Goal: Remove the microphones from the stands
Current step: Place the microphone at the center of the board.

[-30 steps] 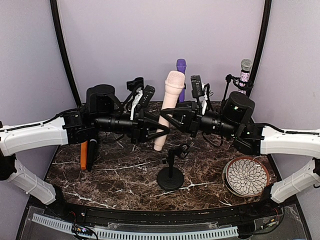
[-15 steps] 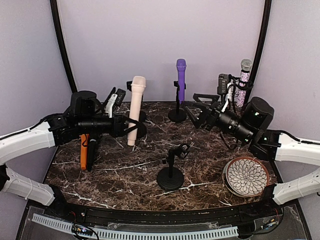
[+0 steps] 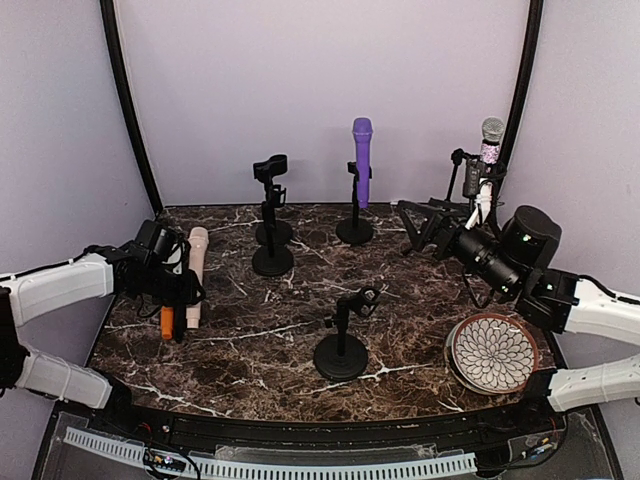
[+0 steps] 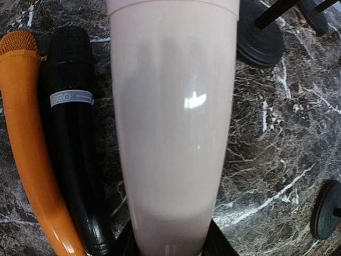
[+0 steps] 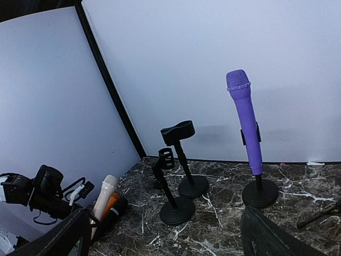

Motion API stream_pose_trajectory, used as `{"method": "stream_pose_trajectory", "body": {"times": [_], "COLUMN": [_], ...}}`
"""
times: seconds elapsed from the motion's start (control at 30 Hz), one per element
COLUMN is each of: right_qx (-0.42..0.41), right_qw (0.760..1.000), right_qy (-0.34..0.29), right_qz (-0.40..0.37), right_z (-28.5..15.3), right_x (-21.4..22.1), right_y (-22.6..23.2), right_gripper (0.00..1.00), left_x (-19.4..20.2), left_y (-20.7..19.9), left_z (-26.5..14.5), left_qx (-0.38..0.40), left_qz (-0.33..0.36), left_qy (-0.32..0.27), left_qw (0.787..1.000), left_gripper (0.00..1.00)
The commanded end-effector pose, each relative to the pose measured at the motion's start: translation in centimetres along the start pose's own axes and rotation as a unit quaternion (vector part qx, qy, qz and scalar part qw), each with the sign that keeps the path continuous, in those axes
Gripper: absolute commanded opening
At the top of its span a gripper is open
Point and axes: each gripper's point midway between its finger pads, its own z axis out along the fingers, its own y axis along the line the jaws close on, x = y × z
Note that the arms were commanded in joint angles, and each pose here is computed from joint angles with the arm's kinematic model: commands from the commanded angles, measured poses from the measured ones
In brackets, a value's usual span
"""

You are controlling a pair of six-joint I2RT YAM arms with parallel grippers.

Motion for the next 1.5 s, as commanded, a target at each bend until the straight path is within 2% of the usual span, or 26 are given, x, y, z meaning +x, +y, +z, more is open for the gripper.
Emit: {"method": "stream_pose_trajectory", "body": {"times": [0.0, 0.17, 0.63, 0.7, 0.9, 1.03, 1.23, 1.37, 1.47], "right_qx": [0.025, 0.015, 0.007, 0.007, 0.005, 0.007, 0.007, 0.008, 0.01], "right_qw": [0.999, 1.0, 0.999, 0.999, 0.999, 0.999, 0.999, 0.999, 0.999], "right_qy": [-0.013, 0.0, 0.019, 0.02, 0.018, 0.02, 0.019, 0.016, 0.014], "right_qz": [0.015, 0.014, 0.027, 0.028, 0.033, 0.035, 0.033, 0.032, 0.03], "right_z": [-0.7, -0.8, -1.2, -1.1, -1.0, -0.8, -0.9, -1.0, -1.1], "right_x": [-0.3, 0.4, 2.1, 2.2, 2.3, 2.5, 2.4, 2.3, 2.2], "right_y": [-1.3, -1.0, -1.2, -1.2, -1.2, -1.2, -1.2, -1.3, -1.4], "right_gripper": [0.99, 0.99, 0.98, 0.98, 0.98, 0.98, 0.98, 0.98, 0.99], "left_x": [-0.2, 0.0, 2.4, 2.5, 2.7, 2.5, 1.8, -0.1, -2.8], "left_y": [2.0, 2.4, 3.2, 3.3, 3.5, 3.3, 2.7, 1.2, -1.0], "left_z": [1.0, 2.1, 5.3, 5.5, 5.7, 5.6, 5.2, 4.0, 1.9], "left_qx": [-0.057, -0.073, -0.084, -0.086, -0.092, -0.089, -0.077, -0.049, -0.006], "left_qz": [0.022, 0.038, 0.043, 0.044, 0.045, 0.047, 0.047, 0.048, 0.05], "left_qy": [0.035, 0.062, 0.124, 0.128, 0.137, 0.135, 0.125, 0.1, 0.06], "left_qw": [0.998, 0.995, 0.988, 0.987, 0.985, 0.986, 0.988, 0.993, 0.997], "left_gripper": [0.13, 0.13, 0.24, 0.27, 0.46, 0.57, 0.58, 0.58, 0.58]}}
